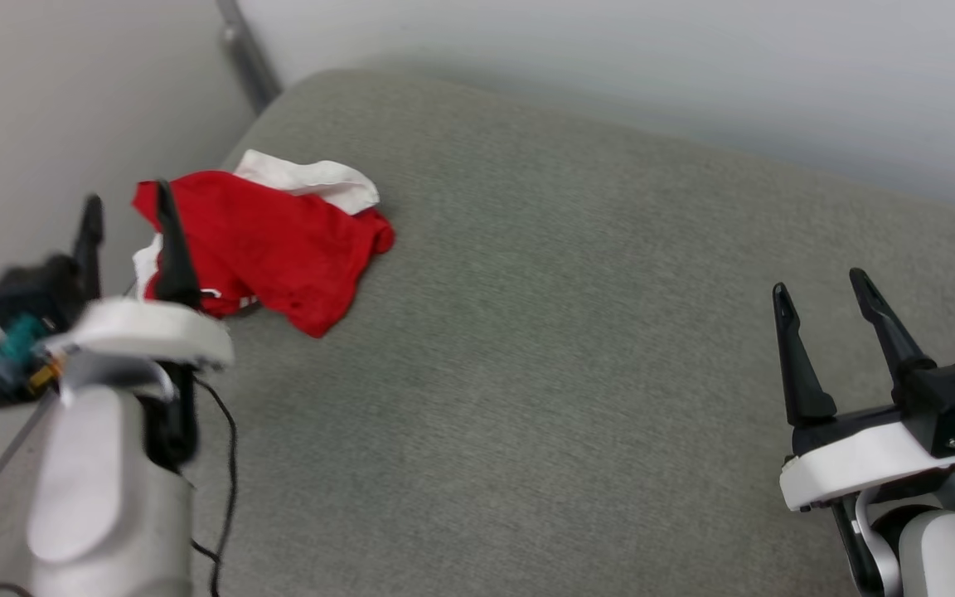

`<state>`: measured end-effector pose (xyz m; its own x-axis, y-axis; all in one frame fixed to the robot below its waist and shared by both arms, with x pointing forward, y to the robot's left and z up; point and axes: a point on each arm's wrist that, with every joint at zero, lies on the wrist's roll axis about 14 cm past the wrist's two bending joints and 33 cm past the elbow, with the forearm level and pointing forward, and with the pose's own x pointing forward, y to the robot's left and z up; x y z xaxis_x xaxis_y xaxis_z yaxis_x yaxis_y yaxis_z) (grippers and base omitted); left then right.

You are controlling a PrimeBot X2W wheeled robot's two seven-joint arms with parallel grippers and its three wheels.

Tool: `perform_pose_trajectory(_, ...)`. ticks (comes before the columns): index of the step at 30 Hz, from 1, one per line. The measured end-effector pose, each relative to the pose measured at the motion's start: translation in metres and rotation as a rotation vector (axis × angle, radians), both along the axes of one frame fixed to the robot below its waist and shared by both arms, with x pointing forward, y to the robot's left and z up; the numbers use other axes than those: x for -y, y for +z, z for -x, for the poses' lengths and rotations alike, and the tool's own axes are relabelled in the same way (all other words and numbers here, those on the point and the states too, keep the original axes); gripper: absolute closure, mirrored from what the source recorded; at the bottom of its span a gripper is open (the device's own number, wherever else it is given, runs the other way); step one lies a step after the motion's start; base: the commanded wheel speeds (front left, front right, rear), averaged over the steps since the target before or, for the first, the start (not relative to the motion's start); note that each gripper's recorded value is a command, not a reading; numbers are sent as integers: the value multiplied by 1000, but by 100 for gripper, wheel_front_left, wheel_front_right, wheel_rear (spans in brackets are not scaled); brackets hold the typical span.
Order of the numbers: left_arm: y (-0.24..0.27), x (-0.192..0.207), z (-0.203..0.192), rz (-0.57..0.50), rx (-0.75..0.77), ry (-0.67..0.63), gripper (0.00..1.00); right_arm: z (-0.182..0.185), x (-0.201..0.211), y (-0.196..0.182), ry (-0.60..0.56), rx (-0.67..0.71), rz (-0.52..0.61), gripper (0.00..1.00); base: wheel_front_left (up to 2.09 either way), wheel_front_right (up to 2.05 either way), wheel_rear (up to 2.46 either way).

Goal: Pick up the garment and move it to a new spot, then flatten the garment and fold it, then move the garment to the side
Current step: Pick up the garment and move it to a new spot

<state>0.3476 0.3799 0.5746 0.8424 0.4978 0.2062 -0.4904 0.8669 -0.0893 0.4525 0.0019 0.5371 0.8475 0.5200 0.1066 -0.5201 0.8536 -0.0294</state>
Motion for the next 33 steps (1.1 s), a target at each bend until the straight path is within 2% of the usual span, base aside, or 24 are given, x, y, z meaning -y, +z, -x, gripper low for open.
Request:
perform_pose_trajectory(7, 14, -31, -68, 45, -87, -47, 0, -18, 32, -16, -86, -9, 1, 0, 0, 0, 0)
perform_pose_trajectory(10, -1, -44, -91, 91, -201, -63, 0, -26, 46, -28, -124, -27, 0, 0, 0, 0, 0)
perform_pose_trajectory(14, -45, -55, -113, 185, -437, -86, 0, -36, 63, -45, -169, -49, 0, 0, 0, 0, 0)
perform_pose_trajectory(20, -129, -47, -115, 356, -810, -125, 0, -45, 87, -72, -229, -95, 9, 0, 0, 0, 0)
perform_pose_trajectory(24, -179, -33, -98, 502, -1008, -141, 0, -46, 98, -88, -255, -127, 22, 0, 0, 0, 0)
perform_pose_trajectory(27, -203, -25, -85, 606, -1092, -126, 0, -47, 103, -93, -267, -135, 27, 0, 0, 0, 0)
perform_pose_trajectory(29, -207, -23, -84, 638, -1103, -114, 0, -47, 106, -94, -274, -138, 28, 0, 0, 0, 0)
perform_pose_trajectory(30, -208, -22, -84, 645, -1103, -113, 23, -47, 108, -94, -279, -138, 28, 0, 0, 0, 0)
perform_pose_trajectory(31, -208, -21, -83, 652, -1097, -113, 64, -47, 109, -94, -282, -137, 28, 0, 0, 0, 0)
perform_pose_trajectory(32, -209, -21, -81, 656, -1096, -107, 100, -47, 110, -93, -285, -135, 29, 0, 0, 0, 0)
perform_pose_trajectory(33, -208, -21, -80, 654, -1091, -102, 100, -46, 111, -92, -288, -133, 29, 0, 0, 0, 0)
